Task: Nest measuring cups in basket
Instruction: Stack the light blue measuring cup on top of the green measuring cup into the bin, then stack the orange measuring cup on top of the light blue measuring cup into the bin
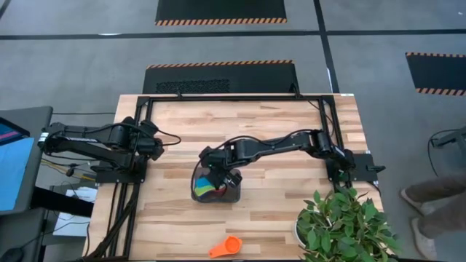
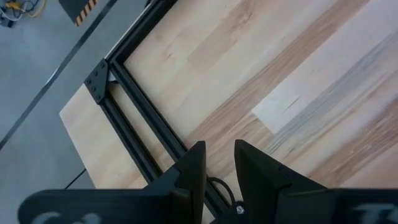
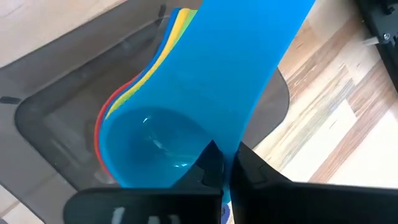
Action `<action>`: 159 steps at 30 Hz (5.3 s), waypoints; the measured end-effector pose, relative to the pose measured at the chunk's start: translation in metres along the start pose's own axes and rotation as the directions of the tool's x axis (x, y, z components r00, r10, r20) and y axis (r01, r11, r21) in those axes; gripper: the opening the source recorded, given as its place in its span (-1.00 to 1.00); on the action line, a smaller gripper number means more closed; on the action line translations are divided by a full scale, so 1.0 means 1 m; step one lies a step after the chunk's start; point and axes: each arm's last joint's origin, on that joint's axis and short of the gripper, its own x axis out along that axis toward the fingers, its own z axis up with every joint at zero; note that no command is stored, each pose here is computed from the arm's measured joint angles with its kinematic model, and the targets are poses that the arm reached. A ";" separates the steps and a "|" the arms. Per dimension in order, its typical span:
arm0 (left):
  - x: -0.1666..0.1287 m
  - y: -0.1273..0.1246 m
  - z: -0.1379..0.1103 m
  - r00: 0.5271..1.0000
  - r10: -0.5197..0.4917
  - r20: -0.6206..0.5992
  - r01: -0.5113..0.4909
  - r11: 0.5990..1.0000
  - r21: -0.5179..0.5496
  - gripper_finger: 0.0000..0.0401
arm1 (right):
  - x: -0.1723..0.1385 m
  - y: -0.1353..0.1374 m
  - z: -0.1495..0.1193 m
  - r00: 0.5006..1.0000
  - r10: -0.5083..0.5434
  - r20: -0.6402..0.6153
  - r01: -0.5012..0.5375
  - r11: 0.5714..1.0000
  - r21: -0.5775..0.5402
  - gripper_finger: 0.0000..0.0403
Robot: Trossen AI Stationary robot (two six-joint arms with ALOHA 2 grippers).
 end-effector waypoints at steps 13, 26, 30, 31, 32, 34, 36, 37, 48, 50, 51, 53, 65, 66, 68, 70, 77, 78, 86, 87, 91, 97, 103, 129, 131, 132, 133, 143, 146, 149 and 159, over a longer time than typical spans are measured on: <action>0.000 0.000 0.000 1.000 -0.002 0.001 0.002 1.000 -0.003 -0.63 | 0.005 0.003 -0.002 0.999 0.025 -0.022 -0.025 1.000 0.002 -0.83; 0.000 -0.001 0.000 1.000 -0.016 -0.016 0.016 1.000 -0.001 -0.63 | 0.005 0.004 0.000 1.000 0.026 -0.015 -0.025 0.997 0.074 -0.72; 0.000 -0.001 0.000 1.000 -0.017 -0.017 0.017 1.000 -0.001 -0.63 | 0.005 0.005 0.001 1.000 0.025 -0.012 -0.024 0.998 0.050 -0.68; 0.000 -0.001 0.000 1.000 -0.017 -0.017 0.017 1.000 -0.001 -0.63 | 0.005 0.005 0.001 1.000 0.024 -0.011 -0.023 0.999 0.049 -0.66; 0.000 -0.001 0.000 1.000 -0.017 -0.017 0.017 1.000 0.000 -0.63 | 0.005 0.004 0.001 1.000 0.023 -0.010 -0.023 0.999 0.049 -0.64; 0.000 -0.001 0.000 1.000 -0.017 -0.017 0.017 1.000 -0.001 -0.63 | 0.005 0.004 0.001 1.000 0.023 -0.010 -0.022 0.999 0.049 -0.60; 0.000 -0.001 0.000 1.000 -0.017 -0.017 0.017 1.000 -0.001 -0.63 | 0.005 0.004 0.001 1.000 0.017 -0.007 -0.017 0.999 0.049 -0.55; 0.000 -0.001 0.000 1.000 -0.017 -0.017 0.017 1.000 -0.001 -0.63 | 0.005 0.003 0.001 1.000 0.008 -0.004 -0.008 0.999 0.050 -0.53; 0.000 -0.001 -0.001 0.999 -0.025 -0.025 0.025 1.000 -0.006 -0.63 | 0.001 -0.009 0.005 0.937 -0.297 -0.183 0.307 0.951 0.032 -0.39; 0.000 -0.001 -0.001 0.999 -0.034 -0.035 0.034 0.999 -0.011 -0.63 | -0.003 -0.010 0.006 0.857 -0.411 -0.311 0.449 0.892 0.058 -0.41; 0.000 -0.001 -0.001 0.999 -0.036 -0.037 0.035 0.999 -0.016 -0.63 | -0.007 -0.012 0.006 0.795 -0.474 -0.378 0.532 0.845 0.060 -0.42; 0.000 -0.001 -0.001 0.999 -0.036 -0.037 0.035 0.999 -0.022 -0.63 | -0.015 -0.015 0.004 0.671 -0.558 -0.489 0.658 0.752 0.044 -0.45; 0.000 -0.001 -0.001 0.998 -0.040 -0.039 0.039 0.999 -0.029 -0.63 | -0.082 -0.025 -0.064 0.565 -0.187 -0.803 0.803 0.349 0.484 -0.61; 0.000 -0.003 -0.001 0.997 -0.058 -0.044 0.056 0.997 -0.043 -0.63 | -0.086 -0.028 -0.068 0.632 -0.127 -0.764 0.754 0.329 0.569 -0.61; 0.000 -0.007 0.001 0.989 -0.134 -0.056 0.129 0.988 -0.079 -0.63 | -0.100 -0.030 -0.073 0.711 -0.042 -0.702 0.679 0.301 0.670 -0.62; -0.001 -0.015 0.005 0.967 -0.248 -0.065 0.240 0.965 -0.107 -0.63 | -0.110 -0.032 -0.076 0.730 -0.024 -0.683 0.669 0.230 0.707 -0.63; -0.015 -0.056 0.025 0.750 -0.662 -0.014 0.660 0.749 -0.064 -0.63 | -0.138 -0.031 -0.095 0.788 0.058 -0.613 0.588 0.223 0.778 -0.65; -0.018 -0.064 0.028 0.711 -0.703 0.002 0.702 0.710 -0.053 -0.63 | -0.141 -0.030 -0.101 0.786 0.067 -0.615 0.591 0.213 0.778 -0.65; -0.026 -0.149 0.035 0.537 -0.841 0.074 0.844 0.535 -0.038 -0.63 | -0.163 0.009 -0.168 0.759 0.304 -0.576 0.577 0.098 0.811 -0.65; -0.027 -0.161 0.035 0.515 -0.852 0.093 0.857 0.514 -0.041 -0.63 | -0.162 0.016 -0.175 0.771 0.324 -0.549 0.561 0.063 0.825 -0.65; -0.032 -0.206 0.030 0.426 -0.892 0.149 0.905 0.421 -0.068 -0.63 | -0.154 0.038 -0.184 0.880 0.297 -0.372 0.392 -0.009 0.920 -0.65; -0.063 -0.273 0.021 0.418 -0.899 0.128 0.908 0.416 -0.046 -0.71 | -0.133 0.062 -0.175 0.952 0.189 -0.240 0.239 0.025 0.971 -0.65; -0.097 -0.315 0.015 0.627 -0.779 -0.017 0.779 0.627 0.007 -0.82 | -0.113 0.084 -0.162 0.935 0.251 -0.250 0.228 0.111 0.967 -0.65; -0.049 -0.392 -0.014 0.731 -0.638 -0.243 0.657 0.754 -0.002 -0.16 | -0.084 0.134 -0.159 0.889 0.340 -0.308 0.270 0.155 0.950 -0.65; -0.049 -0.394 -0.015 0.718 -0.655 -0.237 0.671 0.741 -0.015 -0.16 | -0.084 0.134 -0.159 0.889 0.340 -0.308 0.270 0.155 0.950 -0.65; -0.050 -0.395 -0.014 0.711 -0.664 -0.231 0.679 0.734 -0.020 -0.16 | -0.084 0.134 -0.159 0.889 0.339 -0.308 0.270 0.155 0.950 -0.65; -0.050 -0.394 -0.013 0.711 -0.665 -0.228 0.679 0.733 -0.020 -0.16 | -0.084 0.134 -0.158 0.890 0.338 -0.307 0.269 0.155 0.951 -0.65; -0.038 -0.404 -0.021 0.714 -0.654 -0.250 0.673 0.740 -0.014 -0.17 | -0.083 0.133 -0.157 0.899 0.322 -0.297 0.260 0.152 0.954 -0.65; -0.037 -0.407 -0.022 0.700 -0.665 -0.259 0.685 0.728 -0.017 -0.17 | -0.083 0.132 -0.157 0.902 0.316 -0.295 0.259 0.151 0.954 -0.65; -0.034 -0.406 -0.025 0.711 -0.644 -0.284 0.669 0.743 -0.009 -0.19 | -0.082 0.131 -0.156 0.906 0.308 -0.290 0.254 0.150 0.955 -0.65; -0.026 -0.409 -0.025 0.696 -0.629 -0.346 0.661 0.750 -0.033 -0.94 | -0.082 0.131 -0.156 0.908 0.305 -0.287 0.253 0.149 0.956 -0.65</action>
